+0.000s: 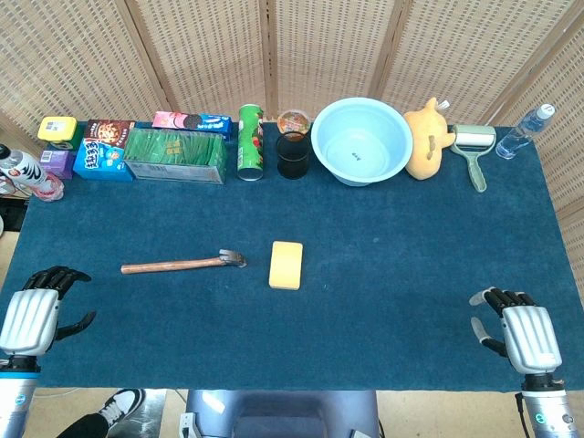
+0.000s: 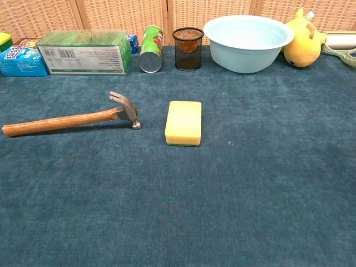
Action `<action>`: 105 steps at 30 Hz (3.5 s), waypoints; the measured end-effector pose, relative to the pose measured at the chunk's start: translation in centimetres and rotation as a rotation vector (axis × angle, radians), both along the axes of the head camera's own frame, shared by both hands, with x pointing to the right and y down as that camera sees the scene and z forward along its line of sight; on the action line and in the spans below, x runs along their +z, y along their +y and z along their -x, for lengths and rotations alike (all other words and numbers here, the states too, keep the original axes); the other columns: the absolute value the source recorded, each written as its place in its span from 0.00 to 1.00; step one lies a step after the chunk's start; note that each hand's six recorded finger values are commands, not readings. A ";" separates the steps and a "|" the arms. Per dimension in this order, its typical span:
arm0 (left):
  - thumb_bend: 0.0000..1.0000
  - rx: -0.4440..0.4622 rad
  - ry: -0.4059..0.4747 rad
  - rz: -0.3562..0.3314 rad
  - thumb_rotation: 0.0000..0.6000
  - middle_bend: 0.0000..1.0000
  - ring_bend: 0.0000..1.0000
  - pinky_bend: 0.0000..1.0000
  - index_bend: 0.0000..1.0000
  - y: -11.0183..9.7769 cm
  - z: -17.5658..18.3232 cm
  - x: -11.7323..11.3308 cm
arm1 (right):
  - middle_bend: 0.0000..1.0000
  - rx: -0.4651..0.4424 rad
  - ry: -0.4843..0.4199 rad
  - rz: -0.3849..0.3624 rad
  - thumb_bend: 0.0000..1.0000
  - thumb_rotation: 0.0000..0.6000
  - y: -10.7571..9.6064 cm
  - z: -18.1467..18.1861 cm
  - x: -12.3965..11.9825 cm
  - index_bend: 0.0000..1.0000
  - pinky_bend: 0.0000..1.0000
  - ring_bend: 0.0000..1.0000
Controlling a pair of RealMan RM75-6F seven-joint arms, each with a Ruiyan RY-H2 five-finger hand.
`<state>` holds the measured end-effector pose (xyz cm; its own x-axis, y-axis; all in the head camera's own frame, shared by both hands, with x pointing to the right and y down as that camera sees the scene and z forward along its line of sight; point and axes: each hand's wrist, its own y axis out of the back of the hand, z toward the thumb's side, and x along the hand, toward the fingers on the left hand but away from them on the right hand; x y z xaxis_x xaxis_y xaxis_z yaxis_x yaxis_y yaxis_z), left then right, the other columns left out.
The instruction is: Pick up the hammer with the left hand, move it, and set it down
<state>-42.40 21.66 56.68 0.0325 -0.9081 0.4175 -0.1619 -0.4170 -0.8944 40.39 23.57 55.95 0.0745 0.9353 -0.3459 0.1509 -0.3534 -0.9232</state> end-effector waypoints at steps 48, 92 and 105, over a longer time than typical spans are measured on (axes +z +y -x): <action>0.36 0.342 -0.021 0.286 1.00 0.34 0.22 0.25 0.29 -8.9 -14.2 13.7 | 0.44 0.073 0.004 -0.031 0.39 1.00 1.5 -2.5 -1.1 0.45 0.41 0.46; 0.60 0.332 0.003 0.368 1.00 0.34 0.29 0.47 0.30 -8.7 -14.4 16.0 | 0.45 0.131 -0.016 -0.039 0.39 1.00 1.9 -3.7 -1.8 0.45 0.43 0.46; 0.72 0.337 0.016 0.369 1.00 0.48 0.46 0.64 0.48 -8.9 -14.4 15.6 | 0.44 0.152 -0.053 -0.034 0.39 1.00 2.2 -3.6 -2.0 0.45 0.44 0.46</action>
<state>-27.98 12.78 72.33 0.3078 -0.6378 0.7060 0.0241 -0.7366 -0.6759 43.94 25.76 53.94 -0.0514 0.9484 -0.3130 0.2491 -0.2914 -0.9236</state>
